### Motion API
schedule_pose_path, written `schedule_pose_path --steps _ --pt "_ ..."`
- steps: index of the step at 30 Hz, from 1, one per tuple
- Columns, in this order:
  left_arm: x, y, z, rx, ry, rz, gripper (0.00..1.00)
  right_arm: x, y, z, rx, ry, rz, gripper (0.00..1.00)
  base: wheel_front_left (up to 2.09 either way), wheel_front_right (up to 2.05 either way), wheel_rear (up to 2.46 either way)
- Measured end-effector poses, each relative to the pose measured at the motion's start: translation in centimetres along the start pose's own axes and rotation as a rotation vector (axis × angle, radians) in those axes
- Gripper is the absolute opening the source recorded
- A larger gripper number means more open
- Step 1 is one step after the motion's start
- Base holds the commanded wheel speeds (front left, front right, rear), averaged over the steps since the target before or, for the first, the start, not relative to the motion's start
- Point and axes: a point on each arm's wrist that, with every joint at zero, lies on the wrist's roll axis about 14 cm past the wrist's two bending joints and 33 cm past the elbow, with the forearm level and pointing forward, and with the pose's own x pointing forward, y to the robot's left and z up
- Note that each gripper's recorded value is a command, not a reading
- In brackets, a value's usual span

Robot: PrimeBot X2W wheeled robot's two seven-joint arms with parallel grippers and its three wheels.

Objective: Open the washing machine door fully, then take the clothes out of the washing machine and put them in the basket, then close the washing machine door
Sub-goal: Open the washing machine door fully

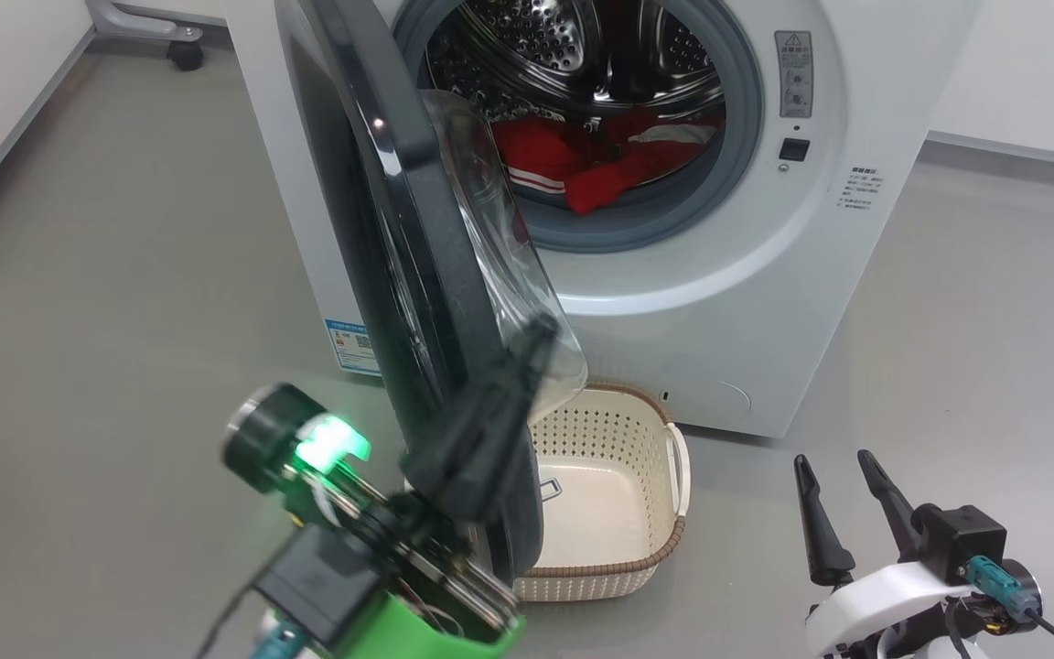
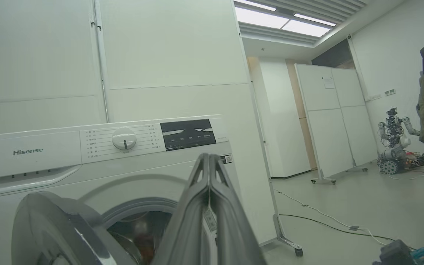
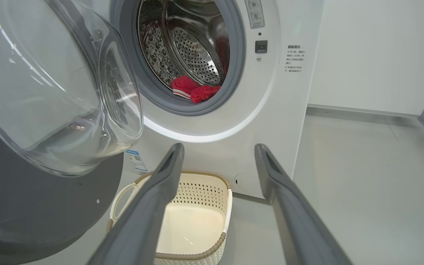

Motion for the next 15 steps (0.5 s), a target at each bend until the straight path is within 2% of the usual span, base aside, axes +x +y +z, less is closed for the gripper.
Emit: schedule_pose_path --steps 8,15 --pt "-2.2 -5.5 -4.2 -0.224 0.201 -0.095 0.00 0.0 0.0 -0.5 -0.005 0.015 0.005 1.00 0.00 0.00 0.00" --pt "-5.3 -7.9 -9.3 -0.370 0.451 -0.110 0.00 0.1 -0.7 -1.2 -0.001 0.033 -0.011 1.00 0.00 0.00 0.00"
